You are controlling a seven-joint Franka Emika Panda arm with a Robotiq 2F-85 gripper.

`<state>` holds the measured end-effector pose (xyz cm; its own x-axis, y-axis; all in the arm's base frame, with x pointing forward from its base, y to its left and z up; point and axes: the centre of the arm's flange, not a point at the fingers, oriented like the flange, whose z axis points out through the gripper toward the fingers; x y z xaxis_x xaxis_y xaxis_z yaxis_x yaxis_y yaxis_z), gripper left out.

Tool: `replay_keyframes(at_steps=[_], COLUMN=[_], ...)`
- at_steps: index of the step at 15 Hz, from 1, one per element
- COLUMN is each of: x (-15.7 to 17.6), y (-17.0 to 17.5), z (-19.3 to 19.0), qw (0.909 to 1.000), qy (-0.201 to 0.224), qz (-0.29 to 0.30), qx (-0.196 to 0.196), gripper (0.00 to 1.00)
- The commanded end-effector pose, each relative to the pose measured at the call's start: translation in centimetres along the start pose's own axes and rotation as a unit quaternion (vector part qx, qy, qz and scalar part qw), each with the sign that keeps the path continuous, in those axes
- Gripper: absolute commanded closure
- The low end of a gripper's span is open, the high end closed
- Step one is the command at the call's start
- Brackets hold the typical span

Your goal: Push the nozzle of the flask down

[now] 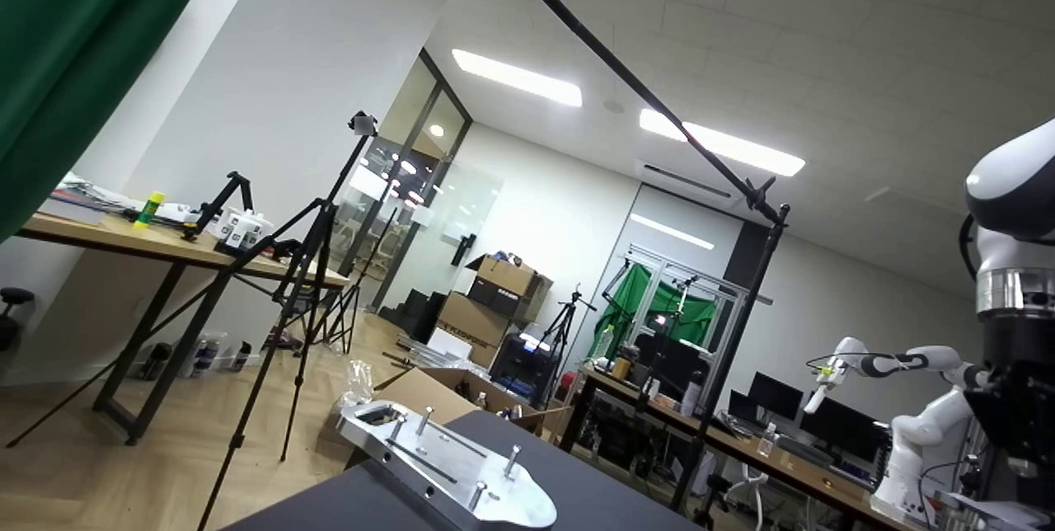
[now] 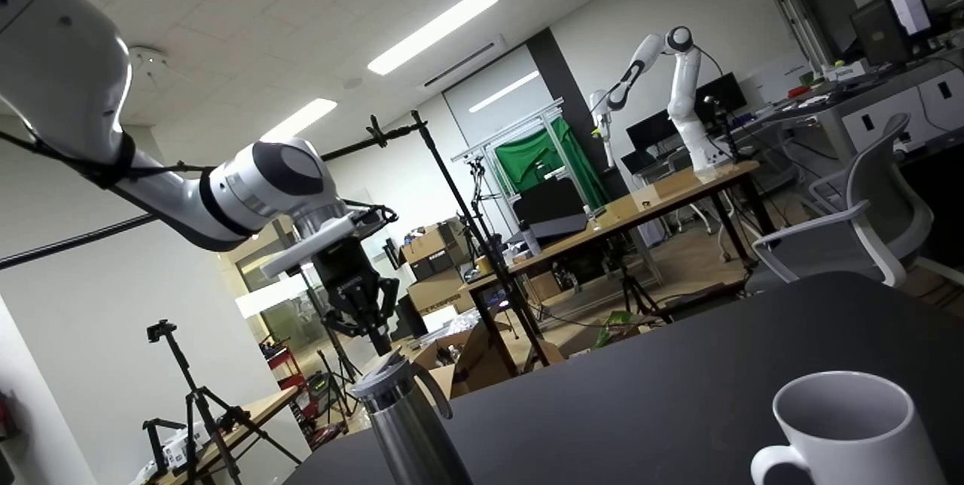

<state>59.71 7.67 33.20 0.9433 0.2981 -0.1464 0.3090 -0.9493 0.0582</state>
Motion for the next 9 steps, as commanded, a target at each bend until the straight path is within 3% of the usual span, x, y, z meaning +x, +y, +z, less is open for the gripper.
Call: replay_keyframes(at_steps=[1,9], x=[-0.7,-1.7], y=[0.2,0.3], z=[0.5,2.3], qw=[0.9997,0.9996], qy=[0.020,0.028], qz=[-0.002,0.001], qx=[-0.017,-0.009], gripper=[1.00,1.00])
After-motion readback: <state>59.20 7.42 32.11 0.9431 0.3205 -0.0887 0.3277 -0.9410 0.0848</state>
